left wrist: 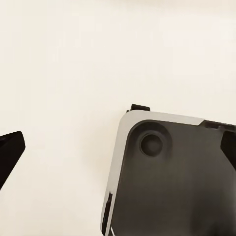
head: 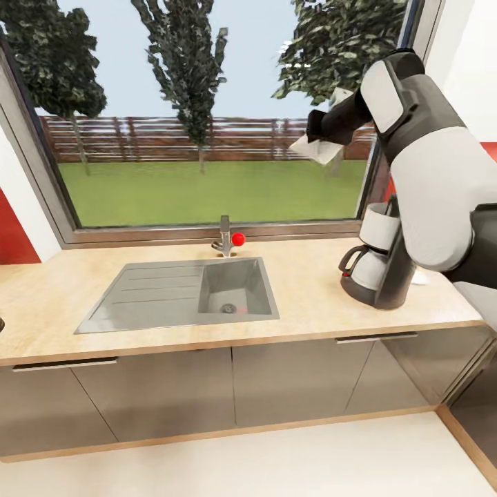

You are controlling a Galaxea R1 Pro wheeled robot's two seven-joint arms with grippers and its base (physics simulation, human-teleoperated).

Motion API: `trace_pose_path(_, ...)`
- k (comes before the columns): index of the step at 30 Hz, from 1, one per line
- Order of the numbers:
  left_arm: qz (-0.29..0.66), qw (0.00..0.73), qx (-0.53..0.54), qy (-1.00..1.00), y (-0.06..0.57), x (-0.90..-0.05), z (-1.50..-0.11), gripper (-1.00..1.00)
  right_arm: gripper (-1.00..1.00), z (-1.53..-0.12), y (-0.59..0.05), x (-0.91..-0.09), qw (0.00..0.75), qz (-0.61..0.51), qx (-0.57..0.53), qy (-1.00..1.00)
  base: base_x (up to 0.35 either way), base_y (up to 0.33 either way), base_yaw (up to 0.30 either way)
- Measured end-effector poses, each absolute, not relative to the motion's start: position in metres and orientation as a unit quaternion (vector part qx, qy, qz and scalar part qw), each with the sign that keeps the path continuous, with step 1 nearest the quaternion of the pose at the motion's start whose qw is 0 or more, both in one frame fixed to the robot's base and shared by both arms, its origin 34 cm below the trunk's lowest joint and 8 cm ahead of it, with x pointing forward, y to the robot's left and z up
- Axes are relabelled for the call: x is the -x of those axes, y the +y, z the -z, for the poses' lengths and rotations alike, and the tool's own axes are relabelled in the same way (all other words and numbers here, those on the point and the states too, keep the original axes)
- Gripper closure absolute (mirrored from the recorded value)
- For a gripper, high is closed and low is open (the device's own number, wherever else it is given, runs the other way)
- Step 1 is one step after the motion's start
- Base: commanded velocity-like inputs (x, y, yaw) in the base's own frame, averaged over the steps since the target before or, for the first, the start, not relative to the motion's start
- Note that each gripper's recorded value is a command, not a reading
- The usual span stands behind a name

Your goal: Set up a coffee station on the kitchen countertop: keep the coffee maker on the countertop, move the bottle of coffee from the kitchen shelf to the counter next to the coffee maker, place a paper coffee filter on top of the coffee maker, put the saucer next to the coffee maker with the coffee cup on the saucer, and place the electric kettle next to the coffee maker.

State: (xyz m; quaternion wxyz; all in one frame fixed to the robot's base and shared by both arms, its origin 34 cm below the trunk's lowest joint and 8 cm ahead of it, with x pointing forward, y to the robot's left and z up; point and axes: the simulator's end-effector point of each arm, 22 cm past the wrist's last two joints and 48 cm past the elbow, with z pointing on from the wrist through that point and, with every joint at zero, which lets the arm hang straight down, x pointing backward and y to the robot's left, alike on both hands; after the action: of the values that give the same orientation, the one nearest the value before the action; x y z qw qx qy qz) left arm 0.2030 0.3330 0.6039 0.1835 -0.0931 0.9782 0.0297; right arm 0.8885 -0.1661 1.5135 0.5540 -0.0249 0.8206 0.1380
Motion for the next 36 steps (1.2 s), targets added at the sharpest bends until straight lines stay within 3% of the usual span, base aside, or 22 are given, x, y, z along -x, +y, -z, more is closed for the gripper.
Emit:
trace_pose_path(13,-0.030,0.183,0.093,0.978,0.333,-0.203,-0.604,-1.00,1.00,-1.592,-0.193,-0.868,0.574,-0.048,0.030,0.817,0.000,0.000,0.000)
trace_pose_path(20,-0.030,0.183,0.093,0.978,0.333,-0.203,-0.604,-1.00,1.00,-1.566,-0.212,-0.874,0.547,0.053,0.052,0.834,0.000,0.000,0.000)
trace_pose_path(22,-0.030,0.183,0.093,0.978,0.333,-0.203,-0.604,-1.00,1.00,-1.560,-0.228,-0.875,0.535,0.137,0.069,0.831,0.000,0.000,0.000)
trace_pose_path(28,-0.030,0.183,0.093,0.978,0.333,-0.203,-0.604,-1.00,1.00,-1.533,-0.268,-0.876,0.485,0.253,0.076,0.834,0.000,0.000,0.000)
trace_pose_path(32,-0.030,0.183,0.093,0.978,0.333,-0.203,-0.604,-1.00,1.00,-1.510,-0.273,-0.875,0.452,0.257,0.101,0.848,0.000,0.000,0.000)
trace_pose_path(36,-0.030,0.183,0.093,0.978,0.333,-0.203,-0.604,-1.00,1.00,-1.505,-0.262,-0.881,0.439,0.264,0.194,0.837,0.000,0.000,0.000)
